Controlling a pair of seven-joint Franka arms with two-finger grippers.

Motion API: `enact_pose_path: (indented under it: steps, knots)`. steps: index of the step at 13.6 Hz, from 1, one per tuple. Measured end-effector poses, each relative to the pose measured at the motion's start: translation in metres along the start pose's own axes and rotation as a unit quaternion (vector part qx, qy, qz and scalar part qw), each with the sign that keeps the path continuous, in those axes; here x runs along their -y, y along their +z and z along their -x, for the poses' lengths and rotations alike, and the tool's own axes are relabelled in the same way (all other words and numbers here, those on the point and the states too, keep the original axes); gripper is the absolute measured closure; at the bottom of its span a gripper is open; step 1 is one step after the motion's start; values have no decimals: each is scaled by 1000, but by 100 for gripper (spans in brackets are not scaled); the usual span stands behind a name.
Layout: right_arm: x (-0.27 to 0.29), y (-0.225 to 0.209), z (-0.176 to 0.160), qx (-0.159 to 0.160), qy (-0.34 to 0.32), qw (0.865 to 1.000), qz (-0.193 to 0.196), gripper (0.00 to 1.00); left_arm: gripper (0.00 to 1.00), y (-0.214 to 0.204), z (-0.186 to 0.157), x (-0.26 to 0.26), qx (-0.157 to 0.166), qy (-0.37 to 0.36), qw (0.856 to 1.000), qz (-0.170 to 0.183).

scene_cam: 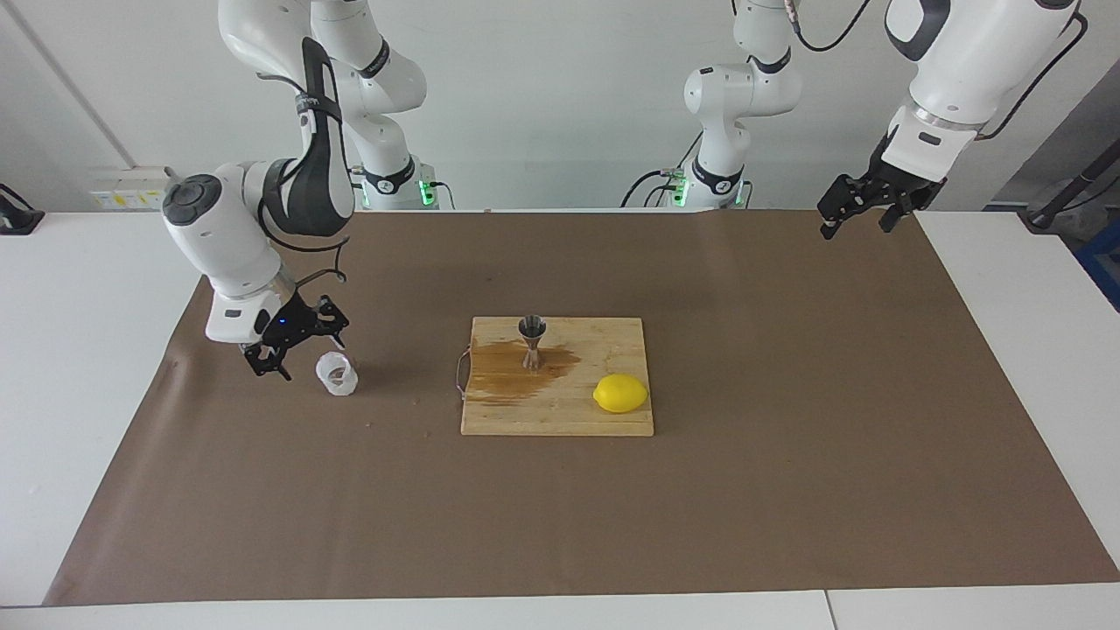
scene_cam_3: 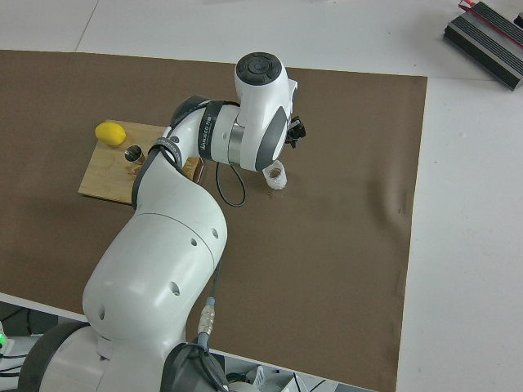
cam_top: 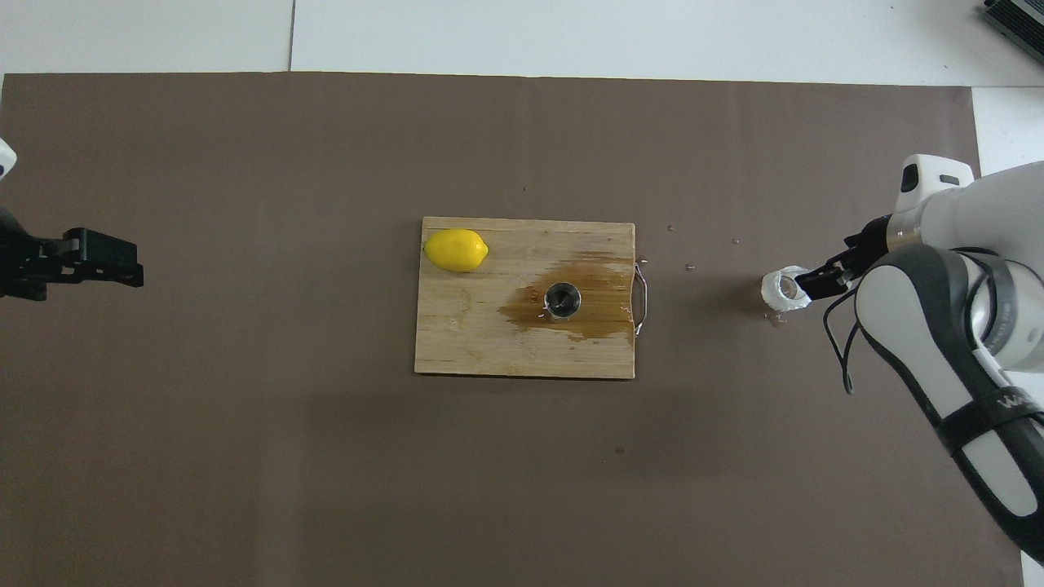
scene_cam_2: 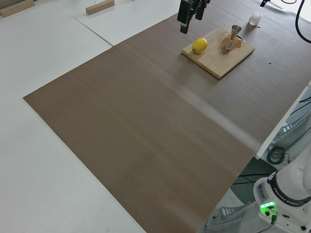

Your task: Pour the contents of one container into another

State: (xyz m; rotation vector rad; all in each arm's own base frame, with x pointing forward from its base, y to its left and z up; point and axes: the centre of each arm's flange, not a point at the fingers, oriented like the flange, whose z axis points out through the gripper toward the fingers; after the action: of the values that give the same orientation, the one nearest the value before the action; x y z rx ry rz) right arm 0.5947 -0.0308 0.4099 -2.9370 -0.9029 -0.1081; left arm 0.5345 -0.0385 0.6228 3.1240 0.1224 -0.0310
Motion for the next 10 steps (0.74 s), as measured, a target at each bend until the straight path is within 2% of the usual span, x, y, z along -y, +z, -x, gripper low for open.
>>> enact_pose_path:
  steps: [6, 10]
  knots:
    - [8, -103, -20, 23, 82, 996, -25, 0, 0, 0, 0, 0, 0, 0, 1000, 0]
    - [7, -148, -12, 38, 145, 988, -35, 0, 0, 0, 0, 0, 0, 0, 1000, 0]
